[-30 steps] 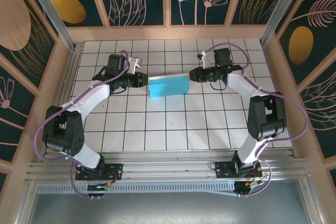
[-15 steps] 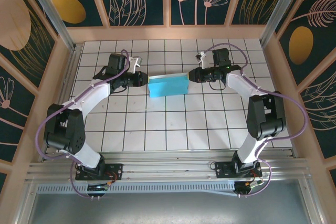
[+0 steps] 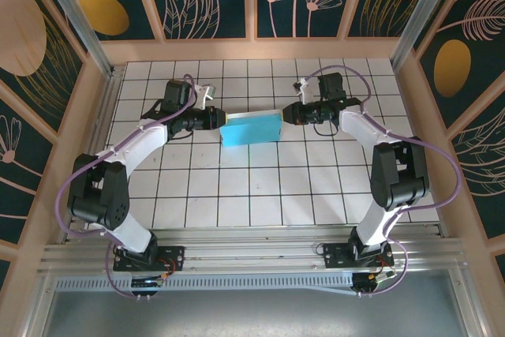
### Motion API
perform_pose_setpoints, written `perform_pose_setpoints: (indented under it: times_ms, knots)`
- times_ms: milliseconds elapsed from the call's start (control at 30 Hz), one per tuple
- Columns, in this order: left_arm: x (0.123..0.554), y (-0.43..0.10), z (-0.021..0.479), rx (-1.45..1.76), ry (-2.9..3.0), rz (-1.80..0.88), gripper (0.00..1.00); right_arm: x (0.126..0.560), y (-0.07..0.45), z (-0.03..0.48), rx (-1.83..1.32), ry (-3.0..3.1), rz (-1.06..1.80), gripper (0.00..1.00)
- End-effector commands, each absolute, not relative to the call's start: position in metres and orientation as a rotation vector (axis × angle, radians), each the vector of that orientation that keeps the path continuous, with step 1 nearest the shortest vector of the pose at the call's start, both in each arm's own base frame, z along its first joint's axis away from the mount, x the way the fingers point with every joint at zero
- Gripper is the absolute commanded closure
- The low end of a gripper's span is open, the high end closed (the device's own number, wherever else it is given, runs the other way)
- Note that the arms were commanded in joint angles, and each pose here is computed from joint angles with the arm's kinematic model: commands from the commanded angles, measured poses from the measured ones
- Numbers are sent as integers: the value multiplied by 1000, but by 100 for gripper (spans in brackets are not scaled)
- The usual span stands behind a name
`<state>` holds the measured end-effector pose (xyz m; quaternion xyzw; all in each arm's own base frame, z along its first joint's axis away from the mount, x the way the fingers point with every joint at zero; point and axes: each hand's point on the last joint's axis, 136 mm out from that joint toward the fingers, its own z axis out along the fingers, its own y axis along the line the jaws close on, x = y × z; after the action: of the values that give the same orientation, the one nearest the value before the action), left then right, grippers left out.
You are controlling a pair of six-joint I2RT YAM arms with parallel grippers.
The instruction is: Fold the paper box
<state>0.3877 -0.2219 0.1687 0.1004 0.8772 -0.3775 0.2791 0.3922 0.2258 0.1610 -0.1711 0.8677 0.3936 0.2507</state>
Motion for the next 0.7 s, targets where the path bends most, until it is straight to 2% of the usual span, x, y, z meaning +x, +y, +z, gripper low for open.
perform_pose_setpoints:
  times_ms: [0, 100, 200, 367, 667]
  knots:
    - [388, -223, 165, 262, 2371, -1004, 81, 395, 228, 160, -475, 2361, 1059, 86]
    - [388, -220, 171, 272, 2348, -979, 81, 395, 228, 159, -474, 2365, 1053, 86]
    - [389, -216, 193, 295, 2272, -942, 68, 396, 227, 161, -468, 2362, 1041, 85]
    - [387, -199, 221, 329, 2205, -789, 66, 399, 225, 164, -462, 2357, 1022, 85]
    - [388, -168, 205, 338, 2347, -514, 57, 402, 226, 171, -456, 2339, 1015, 78]
